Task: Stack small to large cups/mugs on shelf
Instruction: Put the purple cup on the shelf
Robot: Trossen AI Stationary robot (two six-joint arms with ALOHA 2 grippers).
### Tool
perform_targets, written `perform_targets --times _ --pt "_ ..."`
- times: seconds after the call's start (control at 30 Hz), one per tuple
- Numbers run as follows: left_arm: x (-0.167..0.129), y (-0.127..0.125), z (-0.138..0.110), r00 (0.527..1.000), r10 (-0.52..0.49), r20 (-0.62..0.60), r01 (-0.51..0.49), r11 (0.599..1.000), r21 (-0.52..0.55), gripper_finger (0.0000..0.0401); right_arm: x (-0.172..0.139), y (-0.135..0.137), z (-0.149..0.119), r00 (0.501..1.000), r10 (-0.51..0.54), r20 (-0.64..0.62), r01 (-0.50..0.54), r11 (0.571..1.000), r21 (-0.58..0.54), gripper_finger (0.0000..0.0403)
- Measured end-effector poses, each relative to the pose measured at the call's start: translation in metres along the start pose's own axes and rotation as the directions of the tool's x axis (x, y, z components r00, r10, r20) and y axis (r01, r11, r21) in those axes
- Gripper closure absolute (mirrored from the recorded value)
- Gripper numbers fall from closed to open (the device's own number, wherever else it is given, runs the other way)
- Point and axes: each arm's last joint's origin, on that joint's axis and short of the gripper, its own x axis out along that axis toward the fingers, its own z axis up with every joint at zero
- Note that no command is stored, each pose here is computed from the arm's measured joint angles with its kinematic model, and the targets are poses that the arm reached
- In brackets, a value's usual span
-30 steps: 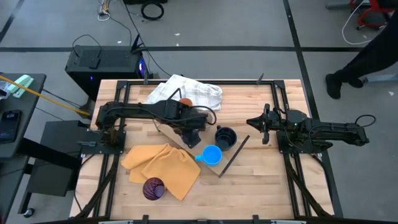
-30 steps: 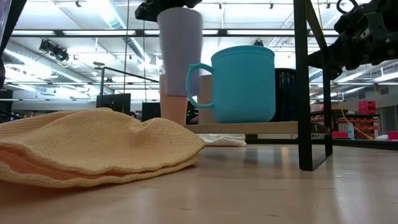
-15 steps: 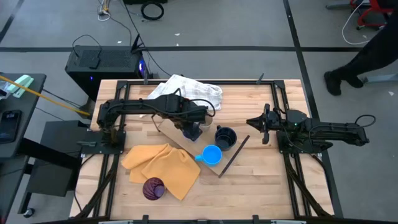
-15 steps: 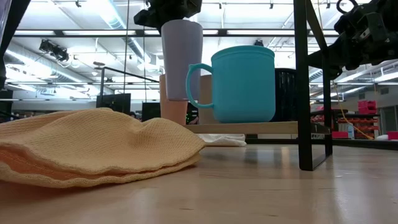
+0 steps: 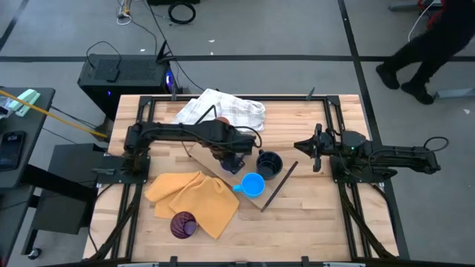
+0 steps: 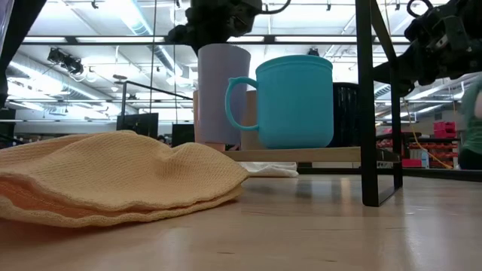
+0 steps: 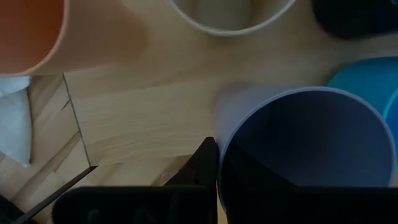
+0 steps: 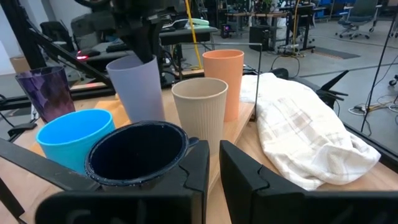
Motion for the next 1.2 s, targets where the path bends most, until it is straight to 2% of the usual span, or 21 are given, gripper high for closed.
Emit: perform_targets --times 0.37,1.2 --pt "0.0016 -0.002 0.0005 1.0 -0.006 0.002 0.006 1.0 0.027 0.0392 0.0002 0.0 -0.0001 1.0 0.0 -0.002 0.0 1.0 0.0 0.0357" --pt "0.0038 -0.0029 0.0018 1.0 0.011 0.019 -0.011 1.0 0.019 0.0392 0.0002 0.0 -0.0002 1.0 0.0 -0.002 0.0 1.0 0.0 0.0357"
